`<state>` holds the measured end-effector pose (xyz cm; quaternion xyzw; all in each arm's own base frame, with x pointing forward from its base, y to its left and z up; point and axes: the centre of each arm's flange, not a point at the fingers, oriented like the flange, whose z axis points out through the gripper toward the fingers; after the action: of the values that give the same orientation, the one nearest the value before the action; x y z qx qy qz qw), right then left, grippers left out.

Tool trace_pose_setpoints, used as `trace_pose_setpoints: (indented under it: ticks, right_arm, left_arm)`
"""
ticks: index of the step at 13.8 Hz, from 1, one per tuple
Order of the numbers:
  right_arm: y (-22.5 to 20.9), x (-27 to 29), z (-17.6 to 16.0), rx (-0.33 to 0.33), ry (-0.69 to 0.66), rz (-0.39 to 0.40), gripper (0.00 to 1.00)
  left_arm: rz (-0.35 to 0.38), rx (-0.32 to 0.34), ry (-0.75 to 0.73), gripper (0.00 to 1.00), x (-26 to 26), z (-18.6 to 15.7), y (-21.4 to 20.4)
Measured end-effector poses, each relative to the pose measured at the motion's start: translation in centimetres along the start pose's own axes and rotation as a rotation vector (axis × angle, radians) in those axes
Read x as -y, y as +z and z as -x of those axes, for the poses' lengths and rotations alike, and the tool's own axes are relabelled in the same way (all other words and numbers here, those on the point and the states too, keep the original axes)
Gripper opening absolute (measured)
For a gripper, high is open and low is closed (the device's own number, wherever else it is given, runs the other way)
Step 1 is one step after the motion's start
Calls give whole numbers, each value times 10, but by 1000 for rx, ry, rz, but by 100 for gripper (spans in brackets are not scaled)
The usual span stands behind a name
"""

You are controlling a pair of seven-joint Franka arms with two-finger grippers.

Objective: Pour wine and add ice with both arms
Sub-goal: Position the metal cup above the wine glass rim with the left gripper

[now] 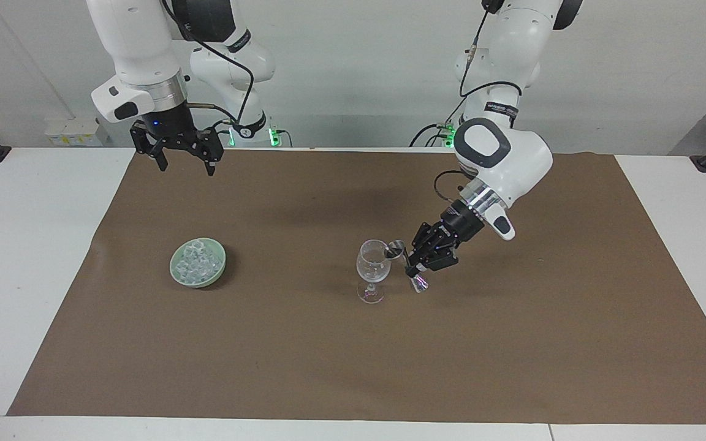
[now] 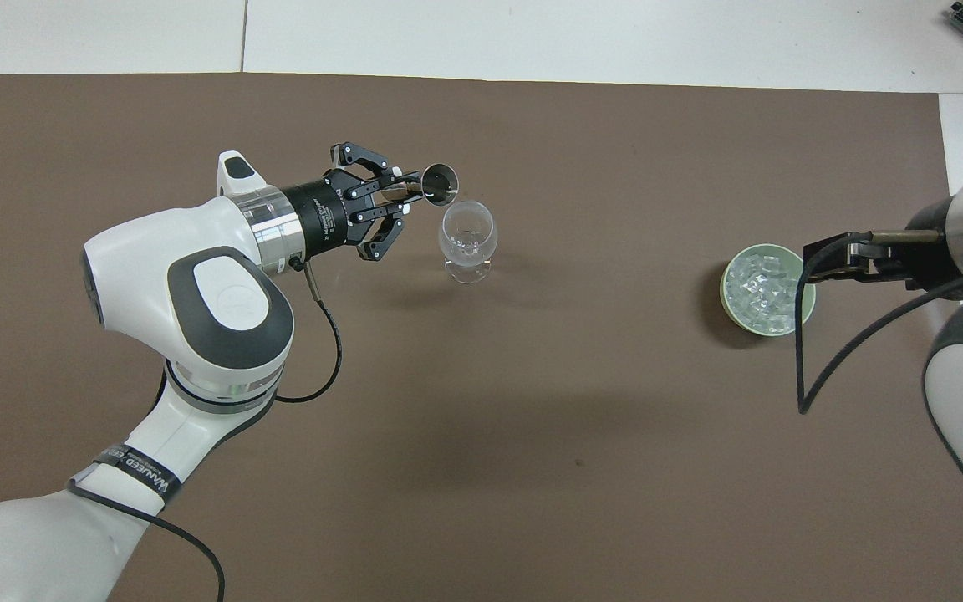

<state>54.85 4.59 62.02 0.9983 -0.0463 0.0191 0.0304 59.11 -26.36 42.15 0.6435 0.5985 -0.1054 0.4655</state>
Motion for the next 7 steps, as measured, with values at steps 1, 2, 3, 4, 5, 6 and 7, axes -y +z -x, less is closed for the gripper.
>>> trace_pose_setpoints:
  ticks: [1, 2, 3, 4, 5, 6, 7]
  right_arm:
    - [0, 0, 0, 0, 0, 0, 100]
    - [0, 0, 0, 0, 0, 0, 100]
    - [0, 0, 0, 0, 0, 0, 100]
    - [0, 0, 0, 0, 0, 0, 100]
    - [0, 0, 0, 0, 0, 0, 100]
    - [0, 0, 0, 0, 0, 0, 100]
    - [0, 0, 0, 0, 0, 0, 100]
  left_arm:
    - [0, -3, 11, 22, 2, 2, 0]
    - [1, -6, 23, 22, 4, 3, 0]
    - [3, -10, 33, 22, 5, 3, -1]
    - [6, -14, 45, 22, 5, 2, -3]
    - [9, -19, 58, 22, 5, 1, -4]
    - [11, -23, 66, 22, 6, 1, -4]
    - [14, -28, 76, 22, 6, 1, -4]
